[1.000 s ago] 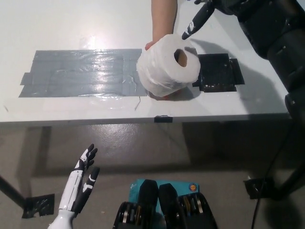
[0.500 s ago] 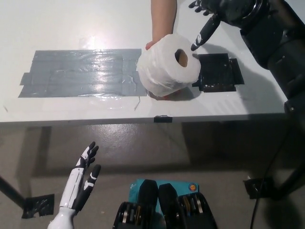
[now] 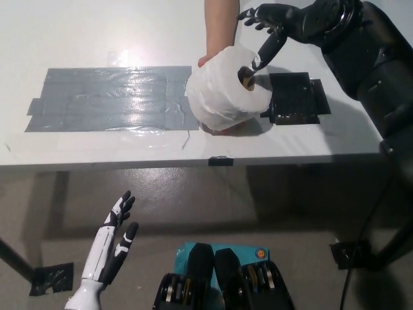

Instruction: A person hands over a roll of toilet paper to the robot , and the robot inserts its right thumb into the hole in the centre to grab the roll, and then places it on the balck area on the desk.

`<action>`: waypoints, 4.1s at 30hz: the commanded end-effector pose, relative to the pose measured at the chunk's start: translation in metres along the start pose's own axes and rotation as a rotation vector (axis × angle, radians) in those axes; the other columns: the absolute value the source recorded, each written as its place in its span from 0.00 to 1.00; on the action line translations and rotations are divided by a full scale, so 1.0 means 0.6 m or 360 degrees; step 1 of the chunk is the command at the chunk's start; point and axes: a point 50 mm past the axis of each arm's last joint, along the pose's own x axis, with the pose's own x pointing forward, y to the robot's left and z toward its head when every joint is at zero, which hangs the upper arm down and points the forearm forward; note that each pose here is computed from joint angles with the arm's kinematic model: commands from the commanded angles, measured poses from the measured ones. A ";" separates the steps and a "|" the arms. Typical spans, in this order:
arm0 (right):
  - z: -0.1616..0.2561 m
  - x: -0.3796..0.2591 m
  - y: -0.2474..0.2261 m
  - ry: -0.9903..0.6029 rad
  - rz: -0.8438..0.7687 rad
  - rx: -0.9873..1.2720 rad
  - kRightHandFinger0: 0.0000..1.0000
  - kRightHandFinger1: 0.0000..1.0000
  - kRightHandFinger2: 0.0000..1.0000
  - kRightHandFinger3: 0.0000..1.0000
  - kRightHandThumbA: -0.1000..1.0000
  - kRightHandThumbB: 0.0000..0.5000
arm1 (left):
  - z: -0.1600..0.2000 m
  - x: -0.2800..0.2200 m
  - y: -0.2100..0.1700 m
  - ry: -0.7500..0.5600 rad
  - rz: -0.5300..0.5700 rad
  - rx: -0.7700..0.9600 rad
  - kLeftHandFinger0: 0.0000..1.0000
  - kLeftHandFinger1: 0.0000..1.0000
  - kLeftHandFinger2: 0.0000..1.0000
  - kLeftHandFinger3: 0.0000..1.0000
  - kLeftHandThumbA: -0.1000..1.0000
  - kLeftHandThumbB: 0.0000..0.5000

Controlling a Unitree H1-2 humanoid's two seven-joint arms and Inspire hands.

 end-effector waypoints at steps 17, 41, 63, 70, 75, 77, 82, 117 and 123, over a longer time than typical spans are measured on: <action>0.022 0.003 0.000 0.0046 -0.0030 -0.0075 1.00 1.00 1.00 1.00 1.00 0.77 | 0.010 0.008 0.010 -0.0081 -0.0006 0.0033 1.00 1.00 1.00 1.00 0.94 0.35; 0.030 0.021 0.031 0.0058 -0.0301 -0.0078 1.00 1.00 1.00 1.00 1.00 1.00 | 0.012 0.005 0.007 -0.0070 -0.0009 0.0038 1.00 1.00 1.00 1.00 0.94 0.39; -0.015 0.048 0.113 0.0015 -0.0422 0.0098 1.00 1.00 1.00 1.00 0.69 0.71 | 0.014 0.010 0.011 -0.0092 -0.0010 0.0038 1.00 1.00 1.00 1.00 0.94 0.41; -0.045 0.051 0.133 0.0062 -0.0384 -0.0028 0.08 0.34 0.46 0.39 0.00 0.51 | 0.019 0.016 0.012 -0.0109 -0.0004 0.0017 1.00 1.00 1.00 1.00 0.93 0.39; -0.076 0.045 0.126 0.0050 -0.0285 0.0259 0.03 0.38 0.80 0.75 0.00 0.53 | 0.020 0.025 0.016 -0.0125 -0.0001 0.0018 1.00 1.00 1.00 1.00 0.93 0.39; -0.086 0.040 0.116 0.0025 -0.0293 0.0365 0.04 0.50 0.88 0.82 0.00 0.56 | 0.022 0.032 0.014 -0.0135 -0.0003 0.0016 1.00 1.00 1.00 1.00 0.93 0.39; -0.090 0.032 0.089 0.0006 -0.0378 0.0733 0.13 0.68 1.00 0.92 0.00 0.64 | 0.026 0.047 0.014 -0.0148 -0.0012 0.0006 1.00 1.00 1.00 1.00 0.91 0.35; -0.123 -0.069 -0.110 -0.0388 -0.0494 0.1721 0.00 0.52 1.00 1.00 0.00 0.22 | 0.027 0.066 0.013 -0.0169 -0.0008 0.0027 1.00 1.00 1.00 1.00 0.91 0.29; -0.153 -0.084 -0.123 -0.0173 -0.0555 0.1193 0.03 0.56 1.00 1.00 0.00 0.26 | 0.022 0.058 0.008 -0.0146 0.0000 0.0006 1.00 1.00 1.00 1.00 0.91 0.30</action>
